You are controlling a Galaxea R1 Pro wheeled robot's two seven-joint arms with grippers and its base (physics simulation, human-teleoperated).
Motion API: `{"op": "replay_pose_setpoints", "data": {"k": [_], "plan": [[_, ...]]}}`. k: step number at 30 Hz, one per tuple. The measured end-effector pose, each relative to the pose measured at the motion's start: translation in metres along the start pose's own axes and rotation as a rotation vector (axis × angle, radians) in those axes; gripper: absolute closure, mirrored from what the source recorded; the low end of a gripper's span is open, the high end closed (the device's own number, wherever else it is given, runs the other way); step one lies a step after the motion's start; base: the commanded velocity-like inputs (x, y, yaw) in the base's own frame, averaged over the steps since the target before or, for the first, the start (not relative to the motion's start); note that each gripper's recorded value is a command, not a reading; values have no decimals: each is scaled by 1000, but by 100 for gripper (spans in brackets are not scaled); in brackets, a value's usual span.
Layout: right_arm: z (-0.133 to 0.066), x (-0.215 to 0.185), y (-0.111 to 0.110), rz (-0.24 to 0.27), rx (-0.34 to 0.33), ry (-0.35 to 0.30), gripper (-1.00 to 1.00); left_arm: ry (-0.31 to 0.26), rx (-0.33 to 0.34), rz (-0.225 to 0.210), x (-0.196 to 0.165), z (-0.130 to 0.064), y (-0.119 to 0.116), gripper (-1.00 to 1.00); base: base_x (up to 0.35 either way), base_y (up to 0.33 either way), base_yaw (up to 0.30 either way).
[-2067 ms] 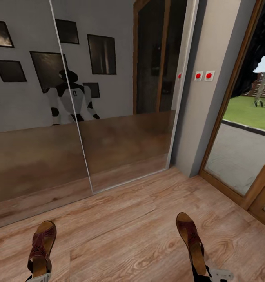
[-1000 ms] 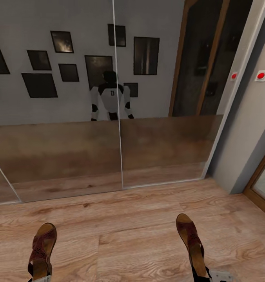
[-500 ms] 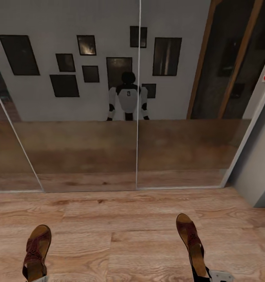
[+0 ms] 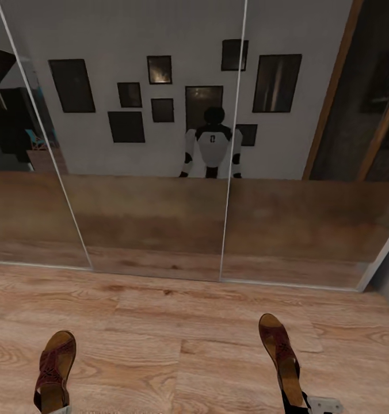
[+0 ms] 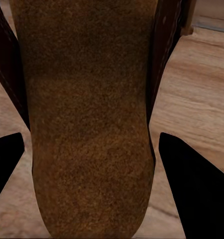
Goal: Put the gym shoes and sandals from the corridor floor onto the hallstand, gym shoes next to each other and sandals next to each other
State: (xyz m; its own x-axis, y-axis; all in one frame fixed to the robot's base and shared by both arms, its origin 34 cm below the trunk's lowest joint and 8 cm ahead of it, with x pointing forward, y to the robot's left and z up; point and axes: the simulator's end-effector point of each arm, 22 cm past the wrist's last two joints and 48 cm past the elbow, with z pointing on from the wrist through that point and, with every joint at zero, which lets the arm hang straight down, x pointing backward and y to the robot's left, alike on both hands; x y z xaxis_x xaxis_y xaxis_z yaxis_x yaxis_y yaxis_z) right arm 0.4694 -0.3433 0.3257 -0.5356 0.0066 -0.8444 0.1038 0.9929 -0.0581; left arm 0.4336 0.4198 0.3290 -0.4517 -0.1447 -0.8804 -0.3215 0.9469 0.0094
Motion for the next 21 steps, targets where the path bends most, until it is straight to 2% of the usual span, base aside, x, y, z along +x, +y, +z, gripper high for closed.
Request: {"op": "replay_pose_setpoints", "data": {"k": [21], "plan": [[0,-4,0,0,0,-9,100,-8,3,-1,-3,0,-1,100,0,0,279]]}}
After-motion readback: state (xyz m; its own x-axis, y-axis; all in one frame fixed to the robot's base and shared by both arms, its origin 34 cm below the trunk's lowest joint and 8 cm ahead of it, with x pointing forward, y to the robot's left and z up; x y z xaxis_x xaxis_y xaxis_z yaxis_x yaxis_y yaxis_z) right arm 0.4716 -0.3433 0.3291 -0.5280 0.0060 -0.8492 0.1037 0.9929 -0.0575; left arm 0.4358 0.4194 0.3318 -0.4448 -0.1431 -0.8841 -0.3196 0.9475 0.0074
